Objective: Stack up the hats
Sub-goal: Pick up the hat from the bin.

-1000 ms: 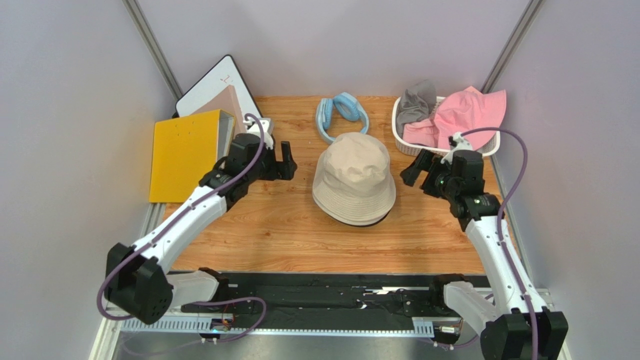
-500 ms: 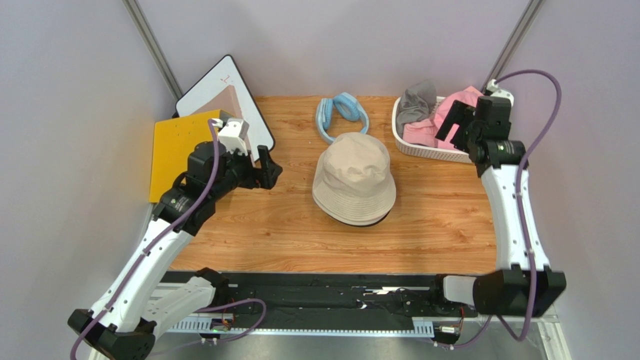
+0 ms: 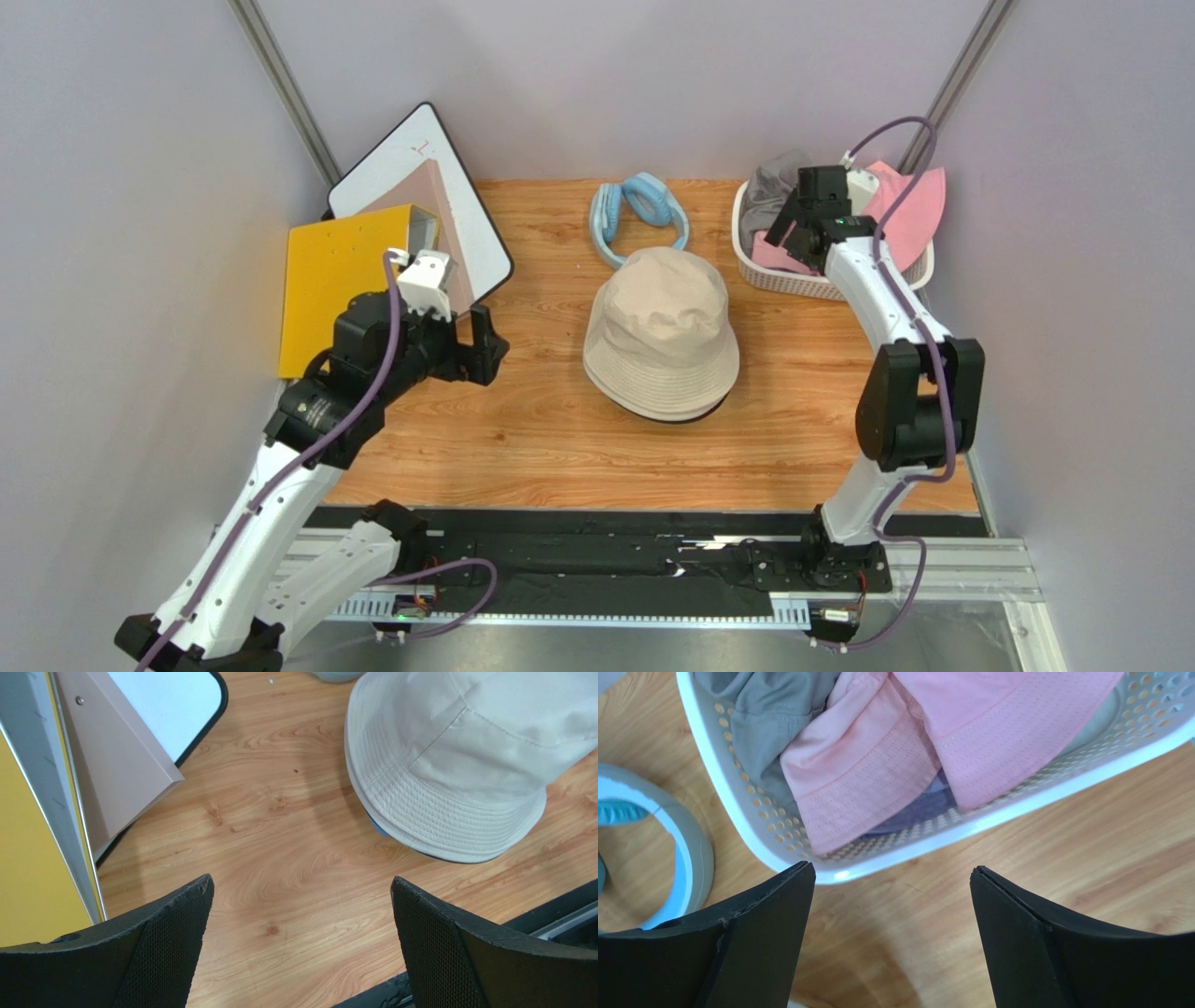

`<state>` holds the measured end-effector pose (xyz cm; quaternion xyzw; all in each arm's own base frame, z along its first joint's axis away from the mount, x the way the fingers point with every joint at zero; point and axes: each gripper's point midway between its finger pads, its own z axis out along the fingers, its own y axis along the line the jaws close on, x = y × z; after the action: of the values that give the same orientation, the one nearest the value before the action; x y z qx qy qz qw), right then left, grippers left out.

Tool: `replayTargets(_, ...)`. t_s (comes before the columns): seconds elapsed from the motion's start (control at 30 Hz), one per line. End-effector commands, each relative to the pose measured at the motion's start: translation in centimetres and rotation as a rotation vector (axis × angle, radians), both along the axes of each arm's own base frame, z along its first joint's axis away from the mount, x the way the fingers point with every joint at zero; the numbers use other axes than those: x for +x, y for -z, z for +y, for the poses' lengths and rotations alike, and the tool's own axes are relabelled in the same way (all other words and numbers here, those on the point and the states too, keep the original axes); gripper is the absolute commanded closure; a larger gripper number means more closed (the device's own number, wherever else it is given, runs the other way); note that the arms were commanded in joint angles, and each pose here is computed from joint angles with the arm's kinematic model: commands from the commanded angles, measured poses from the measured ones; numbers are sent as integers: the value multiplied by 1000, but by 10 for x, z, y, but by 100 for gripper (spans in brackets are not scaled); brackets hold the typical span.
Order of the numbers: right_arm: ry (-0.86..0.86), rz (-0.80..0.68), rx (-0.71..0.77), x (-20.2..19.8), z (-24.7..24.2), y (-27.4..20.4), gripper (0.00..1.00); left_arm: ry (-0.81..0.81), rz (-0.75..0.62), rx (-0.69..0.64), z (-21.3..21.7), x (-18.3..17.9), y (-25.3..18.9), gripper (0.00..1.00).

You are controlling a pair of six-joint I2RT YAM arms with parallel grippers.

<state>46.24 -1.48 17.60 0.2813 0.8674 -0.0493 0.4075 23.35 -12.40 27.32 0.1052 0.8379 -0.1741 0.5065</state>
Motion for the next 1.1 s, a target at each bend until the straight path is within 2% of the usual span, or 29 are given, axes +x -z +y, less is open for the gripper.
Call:
replayTargets(0.0, 206, -147, -23, 42, -17, -3, 14, 39, 32, 31, -3, -3, 15, 1)
replayTargets(0.2, 392, -168, -107, 49, -32, 22, 13, 63, 37, 13, -7, -6, 16, 1)
replayTargets(0.4, 535, -238, -241, 50, -47, 20, 12, 77, 33, -3, -10, -8, 16, 0)
replayTargets(0.7, 559, -234, -280, 76, -46, 37, 13, 112, 46, -17, -16, -11, 18, 0)
replayTargets(1.07, 602, -195, -300, 81, -50, 59, 13, 125, 56, -20, -19, -11, 20, 1)
